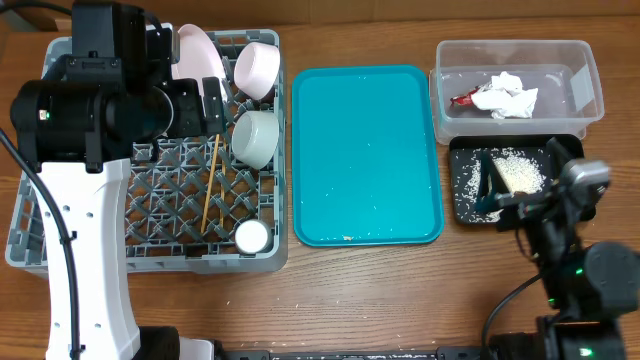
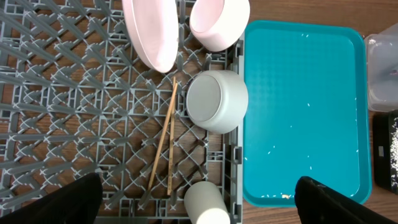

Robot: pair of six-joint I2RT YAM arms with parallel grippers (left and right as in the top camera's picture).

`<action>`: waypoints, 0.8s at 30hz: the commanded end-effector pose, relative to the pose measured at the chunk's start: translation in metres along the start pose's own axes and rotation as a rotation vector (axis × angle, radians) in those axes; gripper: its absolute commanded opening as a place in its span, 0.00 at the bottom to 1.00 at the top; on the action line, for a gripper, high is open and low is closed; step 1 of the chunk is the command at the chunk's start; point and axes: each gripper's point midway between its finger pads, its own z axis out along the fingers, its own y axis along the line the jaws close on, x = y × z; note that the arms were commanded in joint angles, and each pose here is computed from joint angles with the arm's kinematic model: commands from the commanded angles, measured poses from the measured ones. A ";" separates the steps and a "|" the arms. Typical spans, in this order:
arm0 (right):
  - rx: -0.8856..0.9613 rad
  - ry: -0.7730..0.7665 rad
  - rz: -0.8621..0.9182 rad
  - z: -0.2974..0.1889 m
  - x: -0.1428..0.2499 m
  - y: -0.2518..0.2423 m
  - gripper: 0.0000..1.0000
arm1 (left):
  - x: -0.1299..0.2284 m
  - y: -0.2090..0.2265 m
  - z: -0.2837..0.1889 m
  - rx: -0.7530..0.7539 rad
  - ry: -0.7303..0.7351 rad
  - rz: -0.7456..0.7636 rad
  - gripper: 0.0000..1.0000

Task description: Sort waste into correct bins and load items into the dishwasher

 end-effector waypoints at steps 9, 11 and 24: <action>-0.015 -0.063 -0.019 -0.016 0.087 -0.004 1.00 | -0.003 -0.001 -0.001 0.010 -0.008 -0.006 1.00; -0.012 -0.066 -0.020 -0.019 0.100 -0.006 1.00 | -0.003 -0.001 -0.001 0.010 -0.008 -0.006 1.00; 0.013 -0.050 -0.025 -0.027 0.126 -0.011 1.00 | -0.003 -0.001 -0.001 0.010 -0.008 -0.006 1.00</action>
